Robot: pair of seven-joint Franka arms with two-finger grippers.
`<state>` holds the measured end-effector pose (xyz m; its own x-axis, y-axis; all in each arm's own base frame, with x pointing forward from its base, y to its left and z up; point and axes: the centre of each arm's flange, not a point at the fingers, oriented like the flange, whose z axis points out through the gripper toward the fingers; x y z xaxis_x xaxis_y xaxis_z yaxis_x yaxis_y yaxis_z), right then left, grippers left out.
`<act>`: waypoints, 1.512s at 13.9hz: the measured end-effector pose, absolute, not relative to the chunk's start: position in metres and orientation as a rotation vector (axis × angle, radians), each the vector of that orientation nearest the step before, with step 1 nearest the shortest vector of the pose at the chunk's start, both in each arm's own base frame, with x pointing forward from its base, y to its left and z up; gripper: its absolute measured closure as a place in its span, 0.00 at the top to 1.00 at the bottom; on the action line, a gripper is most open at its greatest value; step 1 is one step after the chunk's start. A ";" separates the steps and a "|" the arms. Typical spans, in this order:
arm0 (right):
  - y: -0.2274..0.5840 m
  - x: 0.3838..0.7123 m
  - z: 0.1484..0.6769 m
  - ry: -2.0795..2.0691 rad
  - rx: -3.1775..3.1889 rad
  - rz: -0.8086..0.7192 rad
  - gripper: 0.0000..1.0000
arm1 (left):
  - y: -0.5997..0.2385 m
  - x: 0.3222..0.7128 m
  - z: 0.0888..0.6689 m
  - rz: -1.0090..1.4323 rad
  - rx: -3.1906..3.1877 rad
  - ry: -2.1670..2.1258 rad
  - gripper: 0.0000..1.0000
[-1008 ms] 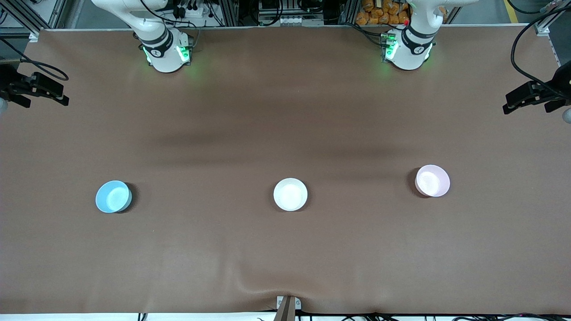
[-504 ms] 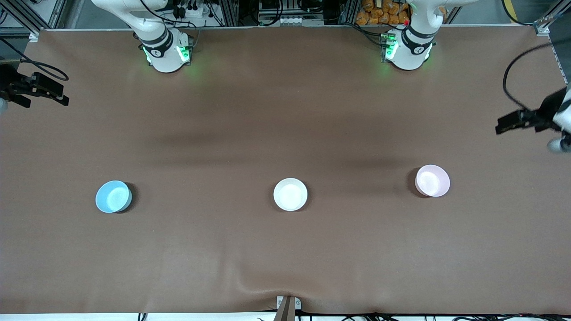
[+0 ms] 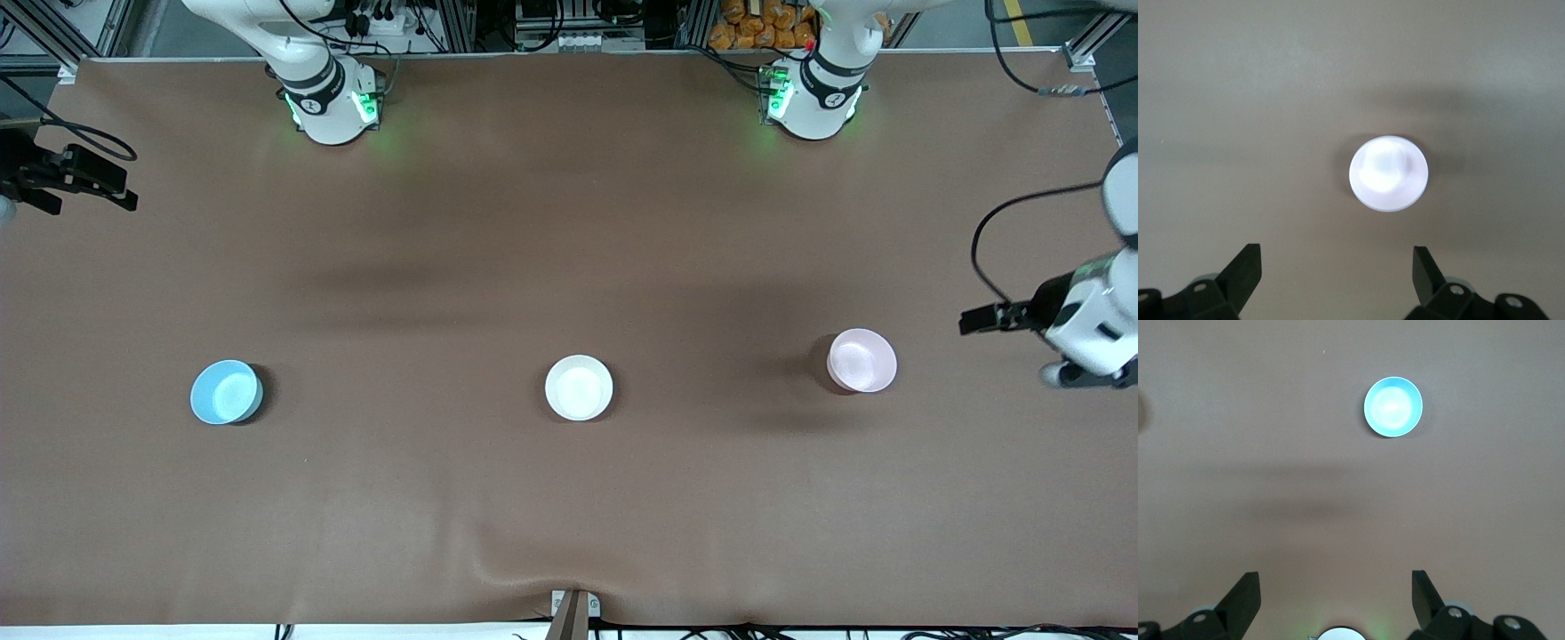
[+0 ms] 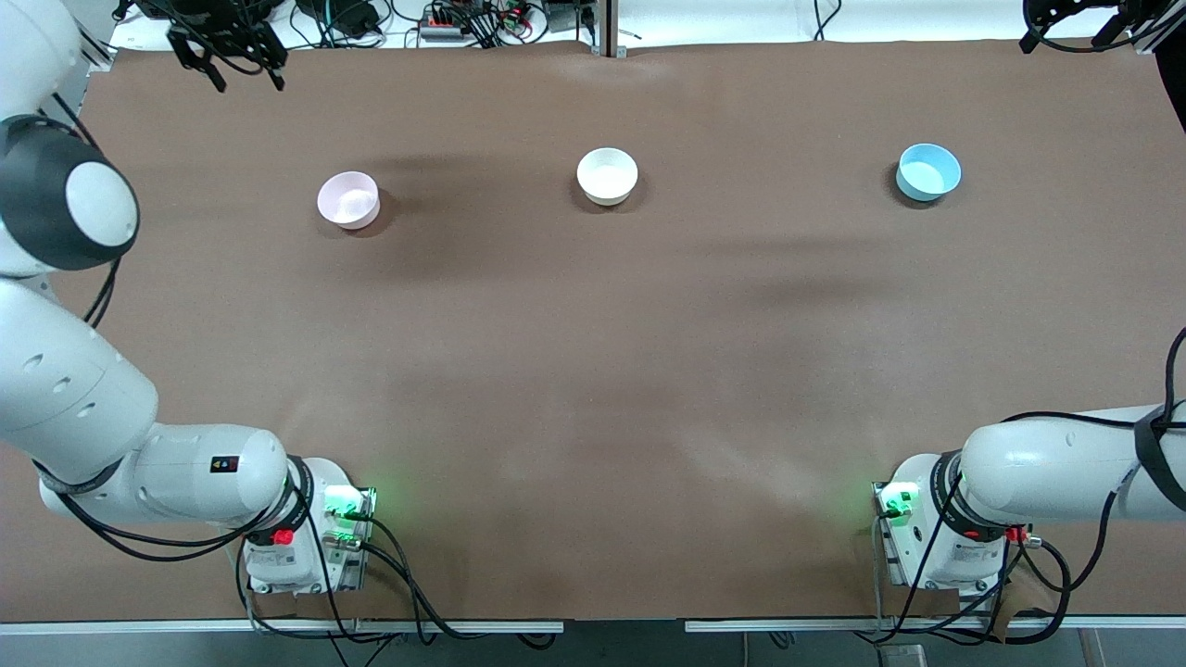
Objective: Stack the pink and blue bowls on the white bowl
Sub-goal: 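Move the left gripper down to the pink bowl rim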
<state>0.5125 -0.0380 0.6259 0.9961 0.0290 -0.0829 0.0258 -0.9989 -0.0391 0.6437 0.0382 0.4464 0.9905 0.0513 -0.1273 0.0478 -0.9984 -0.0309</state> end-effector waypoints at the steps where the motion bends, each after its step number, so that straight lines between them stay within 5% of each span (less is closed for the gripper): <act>1: -0.038 0.512 0.625 -0.042 -3.100 0.139 1.00 | 0.039 0.648 0.427 0.188 -3.106 -0.077 1.00; 14: -0.040 0.510 0.622 -0.039 -3.101 0.175 1.00 | 0.042 0.628 0.266 0.152 -3.115 0.013 1.00; 21: -0.040 0.510 0.620 -0.039 -3.100 0.182 1.00 | 0.036 0.626 0.231 0.149 -3.119 0.088 0.80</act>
